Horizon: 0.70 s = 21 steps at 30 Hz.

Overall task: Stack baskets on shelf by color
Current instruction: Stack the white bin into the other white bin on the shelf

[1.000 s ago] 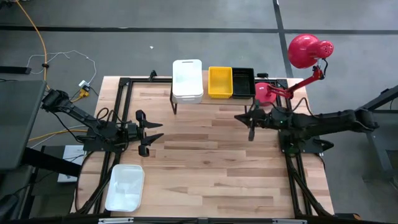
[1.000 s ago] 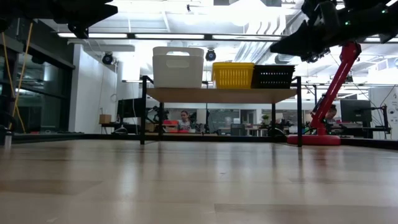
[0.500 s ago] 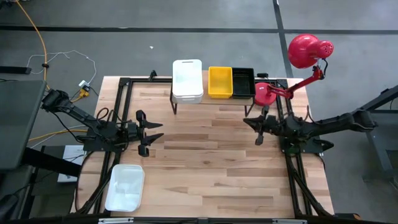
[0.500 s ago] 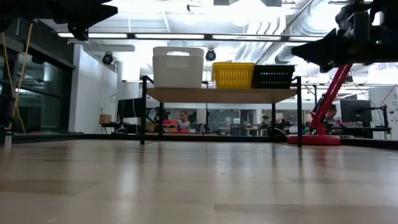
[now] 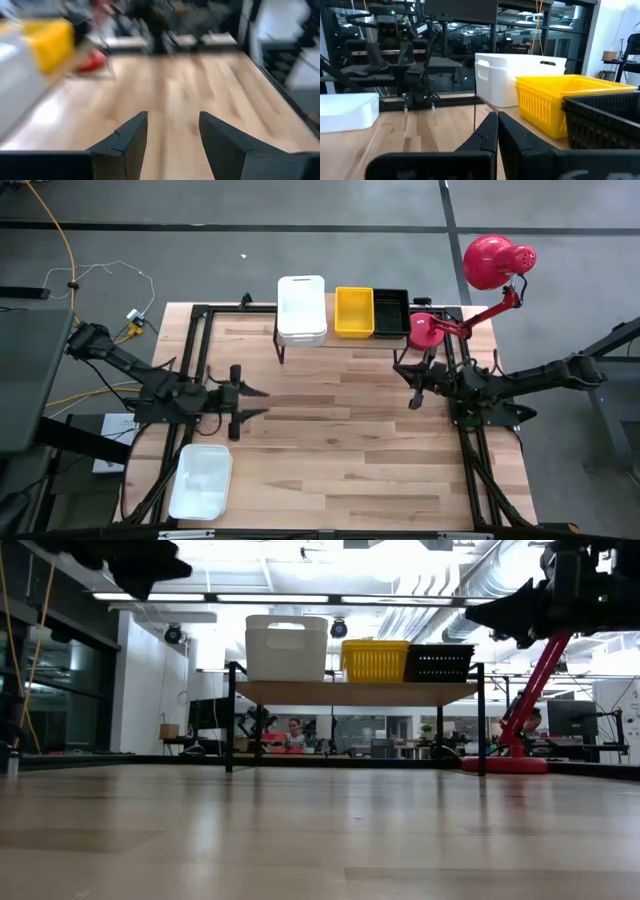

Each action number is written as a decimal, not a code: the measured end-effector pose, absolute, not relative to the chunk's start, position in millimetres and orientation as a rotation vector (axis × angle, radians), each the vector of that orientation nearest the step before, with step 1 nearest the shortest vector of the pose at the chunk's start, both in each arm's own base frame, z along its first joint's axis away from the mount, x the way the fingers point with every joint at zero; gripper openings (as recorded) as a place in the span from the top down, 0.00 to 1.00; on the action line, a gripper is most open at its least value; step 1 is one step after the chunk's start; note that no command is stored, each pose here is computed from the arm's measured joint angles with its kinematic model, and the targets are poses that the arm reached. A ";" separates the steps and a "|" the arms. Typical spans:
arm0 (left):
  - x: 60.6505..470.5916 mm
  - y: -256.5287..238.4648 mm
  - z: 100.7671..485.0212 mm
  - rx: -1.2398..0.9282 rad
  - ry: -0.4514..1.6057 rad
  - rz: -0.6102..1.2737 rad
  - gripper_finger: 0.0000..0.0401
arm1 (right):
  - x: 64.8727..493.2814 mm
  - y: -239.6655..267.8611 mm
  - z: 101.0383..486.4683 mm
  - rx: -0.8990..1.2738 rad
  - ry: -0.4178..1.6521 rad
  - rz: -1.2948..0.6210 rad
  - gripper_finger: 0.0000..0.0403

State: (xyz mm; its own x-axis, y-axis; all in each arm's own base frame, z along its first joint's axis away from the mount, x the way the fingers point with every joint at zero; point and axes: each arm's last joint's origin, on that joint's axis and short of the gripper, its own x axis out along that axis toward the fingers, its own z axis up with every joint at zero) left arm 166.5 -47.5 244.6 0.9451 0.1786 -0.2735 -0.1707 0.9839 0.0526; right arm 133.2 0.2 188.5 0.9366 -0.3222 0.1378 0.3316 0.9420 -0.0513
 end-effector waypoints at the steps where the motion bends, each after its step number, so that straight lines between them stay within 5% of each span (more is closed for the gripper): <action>1: 168.8 -49.7 250.0 0.017 0.332 0.141 0.59 | 133.6 0.3 190.8 -0.072 -0.134 -0.335 1.00; 9: 172.3 -68.3 274.3 -0.127 0.839 0.064 0.59 | 145.6 4.4 212.4 -0.071 -0.149 -0.274 1.00; 21: 153.0 -105.0 245.7 -0.242 1.345 0.120 0.59 | 173.2 9.0 207.6 -0.104 -0.013 -0.263 1.00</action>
